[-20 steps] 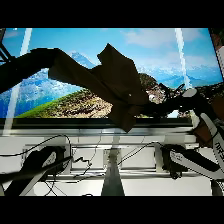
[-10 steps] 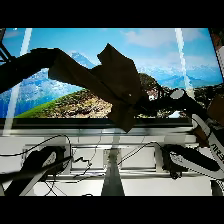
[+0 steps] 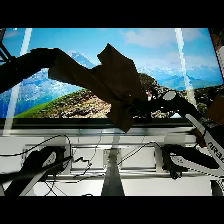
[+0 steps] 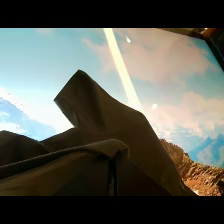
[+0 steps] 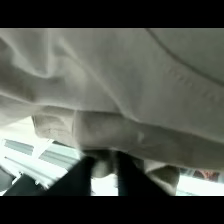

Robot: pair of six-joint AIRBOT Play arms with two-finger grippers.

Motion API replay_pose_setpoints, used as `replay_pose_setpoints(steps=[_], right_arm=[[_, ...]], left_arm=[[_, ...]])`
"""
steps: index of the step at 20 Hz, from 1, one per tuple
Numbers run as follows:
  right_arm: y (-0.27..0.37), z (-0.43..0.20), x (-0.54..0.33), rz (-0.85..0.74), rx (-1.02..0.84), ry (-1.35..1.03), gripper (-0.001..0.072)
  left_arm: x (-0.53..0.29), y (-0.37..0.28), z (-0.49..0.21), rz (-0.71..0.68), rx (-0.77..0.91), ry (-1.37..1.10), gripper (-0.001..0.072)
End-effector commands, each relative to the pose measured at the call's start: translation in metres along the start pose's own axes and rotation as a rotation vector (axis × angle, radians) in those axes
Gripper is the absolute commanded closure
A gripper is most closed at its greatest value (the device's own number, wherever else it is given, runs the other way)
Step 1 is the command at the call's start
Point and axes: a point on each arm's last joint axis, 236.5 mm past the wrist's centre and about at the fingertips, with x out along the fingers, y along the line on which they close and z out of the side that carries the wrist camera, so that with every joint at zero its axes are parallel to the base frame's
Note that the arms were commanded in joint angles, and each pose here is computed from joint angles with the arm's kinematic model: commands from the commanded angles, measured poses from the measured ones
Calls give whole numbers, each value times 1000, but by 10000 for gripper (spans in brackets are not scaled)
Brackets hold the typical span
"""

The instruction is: Fold the clothes and pants, and hang the long-sleeved shirts on hangers.

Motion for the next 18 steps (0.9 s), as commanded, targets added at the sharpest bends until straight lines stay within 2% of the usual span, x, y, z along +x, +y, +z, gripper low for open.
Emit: replay_pose_setpoints(steps=[1,4,7,10,12,15,18], right_arm=[[2,21,0,2,-8,-91,697],[18,48,-16,17,-65,-179,698],[36,98,-68,-64,-236,-321,698],[57,156,-170,-159,-374,-573,698],[71,172,-252,-177,-408,-755,698],[108,149,-360,-201,-597,-999,698],[161,84,-445,-234,-859,-1253,698]], left_arm=[[0,0,0,1,1,-1,691],[0,1,1,2,0,-3,691],[-1,8,13,32,14,-55,691],[-4,27,31,118,85,-122,692],[-13,40,38,152,40,-148,692],[-42,47,64,185,-57,-265,692],[-92,21,103,155,-43,-463,692]])
